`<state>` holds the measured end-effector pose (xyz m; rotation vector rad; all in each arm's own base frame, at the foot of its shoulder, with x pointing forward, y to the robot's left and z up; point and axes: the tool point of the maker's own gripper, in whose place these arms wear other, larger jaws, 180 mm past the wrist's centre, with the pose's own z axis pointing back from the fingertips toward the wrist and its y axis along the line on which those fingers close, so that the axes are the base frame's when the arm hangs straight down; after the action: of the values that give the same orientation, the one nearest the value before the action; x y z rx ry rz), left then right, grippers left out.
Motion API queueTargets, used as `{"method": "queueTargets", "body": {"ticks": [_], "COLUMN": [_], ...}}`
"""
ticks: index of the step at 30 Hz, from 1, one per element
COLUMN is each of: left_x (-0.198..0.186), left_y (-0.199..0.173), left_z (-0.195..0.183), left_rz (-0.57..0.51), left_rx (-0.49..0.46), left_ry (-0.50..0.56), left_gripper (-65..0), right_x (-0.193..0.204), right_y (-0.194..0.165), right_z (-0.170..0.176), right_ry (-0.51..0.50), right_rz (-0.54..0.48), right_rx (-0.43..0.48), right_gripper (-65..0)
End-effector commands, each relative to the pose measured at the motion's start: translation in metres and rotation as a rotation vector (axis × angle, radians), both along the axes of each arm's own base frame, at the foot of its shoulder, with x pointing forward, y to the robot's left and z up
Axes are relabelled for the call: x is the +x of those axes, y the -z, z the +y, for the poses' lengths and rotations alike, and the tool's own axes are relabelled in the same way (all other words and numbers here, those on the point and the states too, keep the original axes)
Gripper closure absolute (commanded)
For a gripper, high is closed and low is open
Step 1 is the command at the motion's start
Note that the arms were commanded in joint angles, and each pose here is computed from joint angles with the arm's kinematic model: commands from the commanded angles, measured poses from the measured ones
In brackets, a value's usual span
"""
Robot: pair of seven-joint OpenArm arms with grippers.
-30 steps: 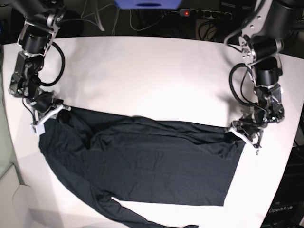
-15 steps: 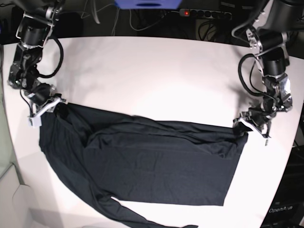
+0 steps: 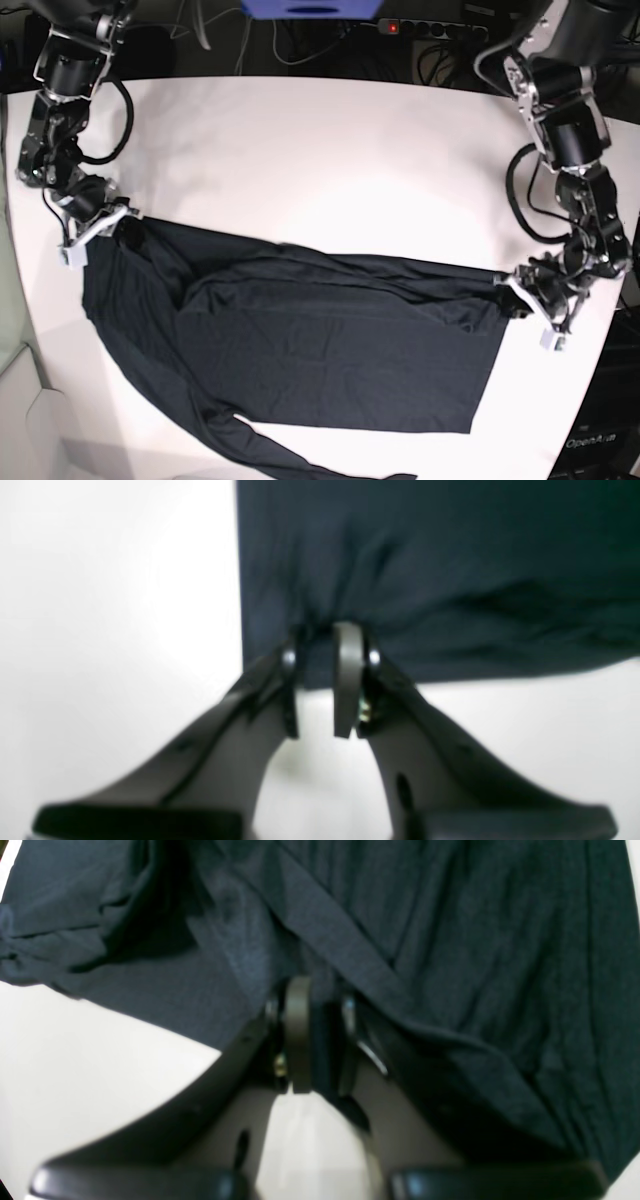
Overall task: Fold the T-shirt properly
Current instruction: 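Hold the shoulder edge with both grippers and pull it toward the robot, then swing the left gripper inward along the shoulder edge toward the right gripper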
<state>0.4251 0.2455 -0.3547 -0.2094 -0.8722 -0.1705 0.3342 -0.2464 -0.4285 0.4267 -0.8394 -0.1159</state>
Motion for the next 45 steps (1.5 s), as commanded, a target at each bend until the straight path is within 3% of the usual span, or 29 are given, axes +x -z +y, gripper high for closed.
{"method": "queueTargets", "body": {"ticks": [1,7,16,28,37,45], "left_x": [0.018,0.031,0.035,0.021,-0.017,-0.056], "left_y": [-0.028,-0.026,0.009,0.04,0.074,0.112], "left_z": [0.0,-0.007,-0.031,-0.008,0.013,0.024], "left_rz": [-0.08,-0.122,-0.096,-0.041,0.06,0.235], "left_rx": [0.001,-0.068,-0.139,-0.156,-0.117,0.037], "left_ry": [0.004,-0.01,0.016,-0.082,-0.104,-0.048], "left_gripper": [-9.4,-9.5,-9.5,-9.5,-9.5,-9.5], "right_x": [-0.004,-0.004,-0.005,-0.006,-0.014,-0.024], "right_y": [0.005,0.005,0.005,0.005,0.009,0.014], "right_z": [-0.005,-0.005,-0.005,-0.008,-0.016,-0.022], "right_ry": [-0.02,-0.02,-0.02,-0.021,-0.019,-0.018], "right_rz": [0.044,0.044,0.046,0.049,0.069,0.092], "right_rx": [-0.042,-0.042,-0.042,-0.05,-0.067,-0.079], "right_gripper": [-6.2,-6.2,-6.2,-6.2,-6.2,-6.2]}}
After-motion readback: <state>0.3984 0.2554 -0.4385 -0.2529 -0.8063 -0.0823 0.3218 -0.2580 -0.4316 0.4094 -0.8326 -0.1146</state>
